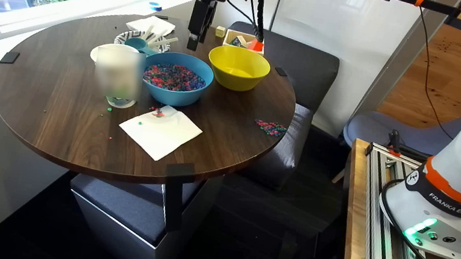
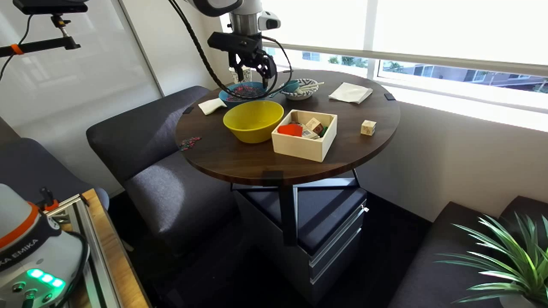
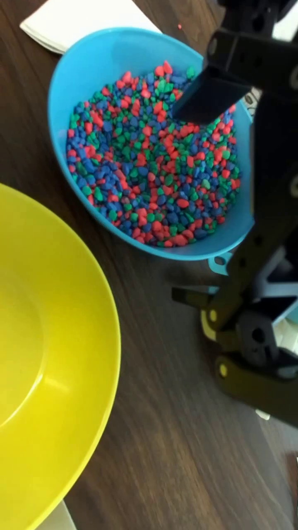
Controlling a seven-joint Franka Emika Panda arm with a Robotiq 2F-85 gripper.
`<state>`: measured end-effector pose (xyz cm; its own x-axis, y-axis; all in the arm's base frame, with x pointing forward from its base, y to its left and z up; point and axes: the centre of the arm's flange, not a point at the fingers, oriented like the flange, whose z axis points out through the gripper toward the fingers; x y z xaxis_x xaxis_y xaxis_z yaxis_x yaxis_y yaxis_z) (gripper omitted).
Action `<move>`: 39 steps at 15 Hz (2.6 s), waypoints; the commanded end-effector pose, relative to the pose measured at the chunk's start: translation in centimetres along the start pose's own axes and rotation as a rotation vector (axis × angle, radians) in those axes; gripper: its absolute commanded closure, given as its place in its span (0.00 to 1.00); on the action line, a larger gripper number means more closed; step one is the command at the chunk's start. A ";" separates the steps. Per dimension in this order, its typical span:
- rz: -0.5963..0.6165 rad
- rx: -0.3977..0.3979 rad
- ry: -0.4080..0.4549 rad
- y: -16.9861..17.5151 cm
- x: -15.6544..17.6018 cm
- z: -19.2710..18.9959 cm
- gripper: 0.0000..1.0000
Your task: Pour the content in the blue bowl into the yellow bowl
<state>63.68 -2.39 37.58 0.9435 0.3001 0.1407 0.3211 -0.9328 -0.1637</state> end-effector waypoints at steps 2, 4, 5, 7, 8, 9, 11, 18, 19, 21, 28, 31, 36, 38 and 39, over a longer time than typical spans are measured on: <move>-0.032 0.036 -0.031 2.1 1.6 2.3 0.00; -0.071 0.066 -0.028 2.0 1.7 2.9 0.00; -0.089 0.078 -0.024 2.0 1.7 3.1 0.01; -0.108 0.096 -0.029 2.0 1.7 3.7 0.08; -0.111 0.102 -0.031 1.9 1.7 3.9 0.18; -0.105 0.102 -0.033 1.9 1.7 4.2 0.16; -0.081 0.098 -0.039 2.0 1.9 4.7 0.26; -0.062 0.099 -0.062 2.4 2.3 5.5 0.77; -0.054 0.097 -0.064 2.7 2.3 5.5 0.86; -0.030 0.101 -0.066 3.3 2.2 5.3 0.97; -0.001 0.141 -0.154 2.8 2.0 5.3 0.98; 0.054 0.149 -0.149 3.6 1.8 4.0 0.98; 0.172 0.182 -0.104 5.7 0.4 1.5 0.99; 0.222 0.195 -0.077 6.7 -0.1 1.1 0.99; 0.238 0.197 -0.072 7.0 -0.1 1.1 0.99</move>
<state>66.26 -7.91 33.40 0.9851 0.1720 -0.0092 0.1597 -0.9320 -0.3254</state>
